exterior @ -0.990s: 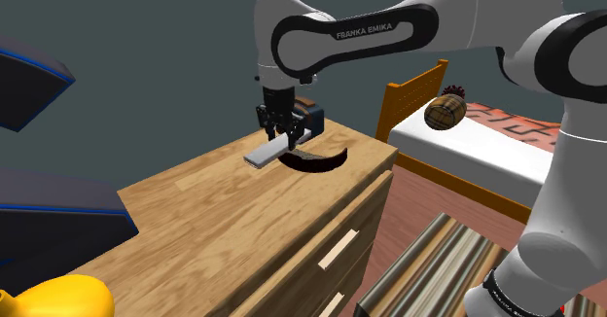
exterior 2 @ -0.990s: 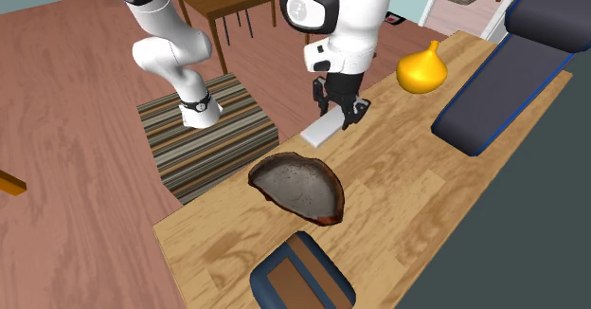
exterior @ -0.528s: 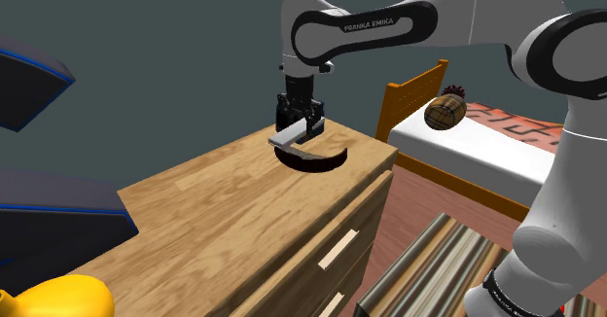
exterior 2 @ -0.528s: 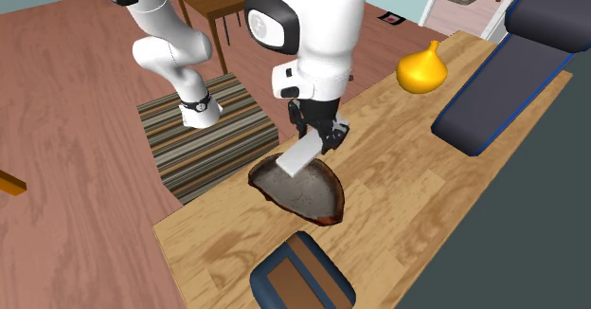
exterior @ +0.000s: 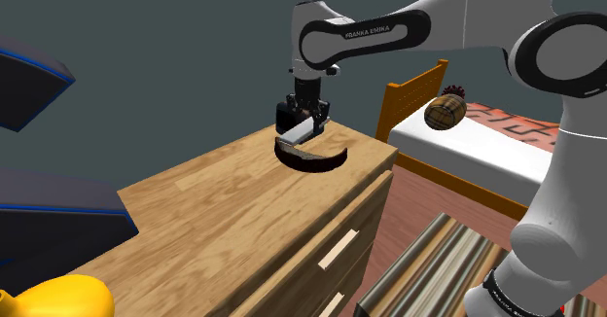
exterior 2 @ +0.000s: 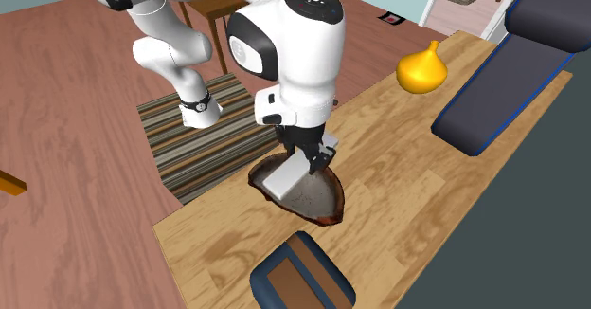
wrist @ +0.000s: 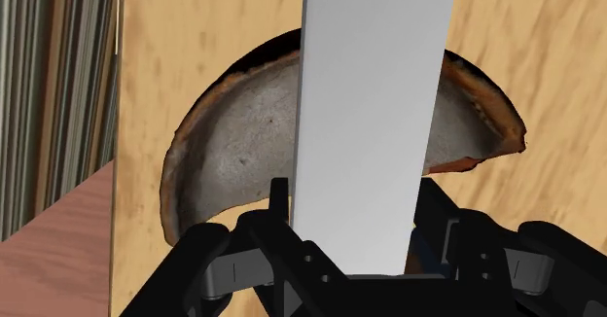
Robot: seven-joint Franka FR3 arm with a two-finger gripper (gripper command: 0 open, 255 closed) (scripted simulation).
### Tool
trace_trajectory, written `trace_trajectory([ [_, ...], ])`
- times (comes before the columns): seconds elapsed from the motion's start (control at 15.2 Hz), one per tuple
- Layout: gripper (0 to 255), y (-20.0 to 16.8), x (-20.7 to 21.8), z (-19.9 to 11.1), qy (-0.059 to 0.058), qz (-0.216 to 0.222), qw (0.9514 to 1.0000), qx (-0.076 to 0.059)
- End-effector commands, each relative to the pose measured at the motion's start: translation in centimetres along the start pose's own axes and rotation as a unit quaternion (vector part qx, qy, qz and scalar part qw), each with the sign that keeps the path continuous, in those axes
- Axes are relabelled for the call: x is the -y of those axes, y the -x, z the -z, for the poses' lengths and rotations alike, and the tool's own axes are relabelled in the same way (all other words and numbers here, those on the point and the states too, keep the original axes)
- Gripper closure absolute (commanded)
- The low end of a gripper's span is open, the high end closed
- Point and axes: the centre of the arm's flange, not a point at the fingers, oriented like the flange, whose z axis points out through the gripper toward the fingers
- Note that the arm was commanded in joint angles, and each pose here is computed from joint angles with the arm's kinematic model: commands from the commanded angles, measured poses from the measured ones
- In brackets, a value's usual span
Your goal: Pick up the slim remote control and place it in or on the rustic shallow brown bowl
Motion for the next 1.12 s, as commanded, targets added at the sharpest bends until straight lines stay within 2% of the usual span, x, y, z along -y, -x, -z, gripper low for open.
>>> trace_trajectory([
  [0.0, 255, -0.1, 0.1, -1.0, 0.0, 0.0, 1.0, 0.0],
  [0.53, 255, 0.0, 0.1, -5.3, 0.0, 0.0, 1.0, 0.0],
  [1.06, 255, 0.0, 0.1, -5.3, 0.0, 0.0, 1.0, 0.0],
])
